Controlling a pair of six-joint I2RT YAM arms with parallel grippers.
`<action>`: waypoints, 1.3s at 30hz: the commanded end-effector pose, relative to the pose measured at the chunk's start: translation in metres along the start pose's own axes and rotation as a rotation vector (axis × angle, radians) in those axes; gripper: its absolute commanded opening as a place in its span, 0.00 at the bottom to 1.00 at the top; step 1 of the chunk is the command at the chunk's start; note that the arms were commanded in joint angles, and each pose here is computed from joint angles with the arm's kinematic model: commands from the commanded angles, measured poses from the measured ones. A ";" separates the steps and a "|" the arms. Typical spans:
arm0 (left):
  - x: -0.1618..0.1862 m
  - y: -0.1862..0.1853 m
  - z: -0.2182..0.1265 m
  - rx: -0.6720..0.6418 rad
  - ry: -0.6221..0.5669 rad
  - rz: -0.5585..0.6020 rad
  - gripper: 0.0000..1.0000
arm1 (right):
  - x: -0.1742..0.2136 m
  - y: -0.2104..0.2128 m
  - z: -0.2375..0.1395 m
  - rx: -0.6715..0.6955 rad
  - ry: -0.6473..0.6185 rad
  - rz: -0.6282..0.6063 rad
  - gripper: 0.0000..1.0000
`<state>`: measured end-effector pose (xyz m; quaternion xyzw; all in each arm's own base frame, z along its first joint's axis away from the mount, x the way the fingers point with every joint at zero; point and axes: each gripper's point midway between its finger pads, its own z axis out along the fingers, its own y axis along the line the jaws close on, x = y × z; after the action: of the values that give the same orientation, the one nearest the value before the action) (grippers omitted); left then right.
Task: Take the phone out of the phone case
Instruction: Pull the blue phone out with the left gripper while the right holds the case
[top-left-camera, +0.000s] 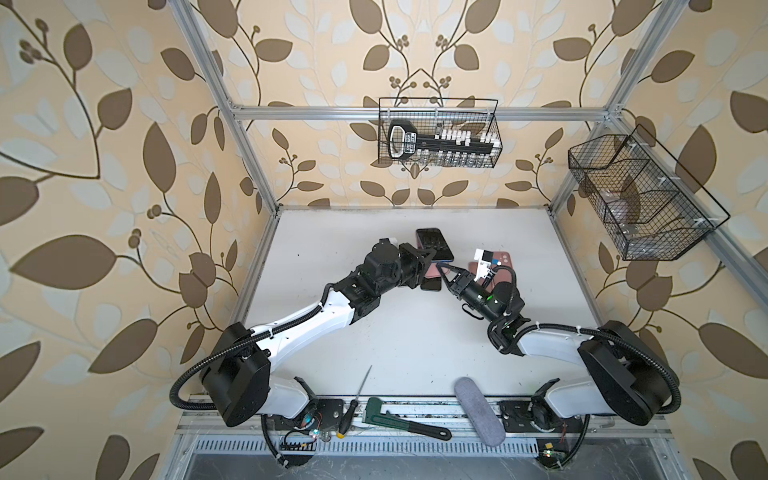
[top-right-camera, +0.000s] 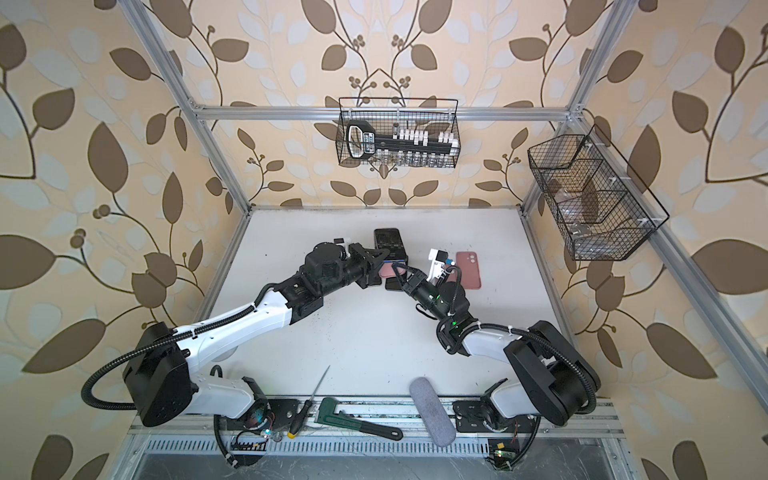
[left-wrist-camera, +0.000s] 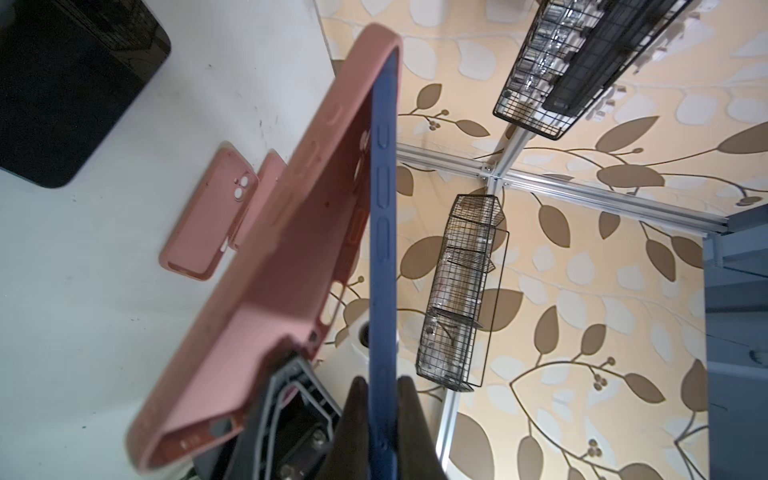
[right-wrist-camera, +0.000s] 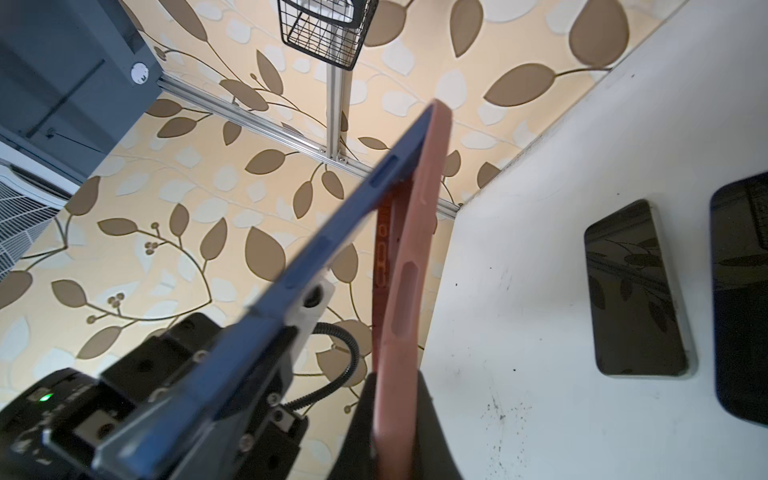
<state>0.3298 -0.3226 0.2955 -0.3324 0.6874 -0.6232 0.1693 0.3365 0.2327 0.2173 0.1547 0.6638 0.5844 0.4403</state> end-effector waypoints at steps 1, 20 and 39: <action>0.024 -0.089 -0.022 0.248 0.062 0.025 0.00 | 0.005 -0.024 -0.002 0.059 0.020 -0.030 0.00; 0.000 -0.095 -0.070 0.263 -0.074 0.179 0.00 | -0.025 -0.089 -0.034 0.258 -0.043 -0.012 0.00; -0.077 -0.052 -0.100 0.229 -0.152 0.077 0.00 | -0.026 -0.159 -0.048 0.510 -0.056 0.016 0.06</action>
<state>0.3420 -0.1987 0.3042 -0.3724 0.6485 -0.6093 0.2637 0.3543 0.1443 0.0799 0.2748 0.7772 0.4079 0.3924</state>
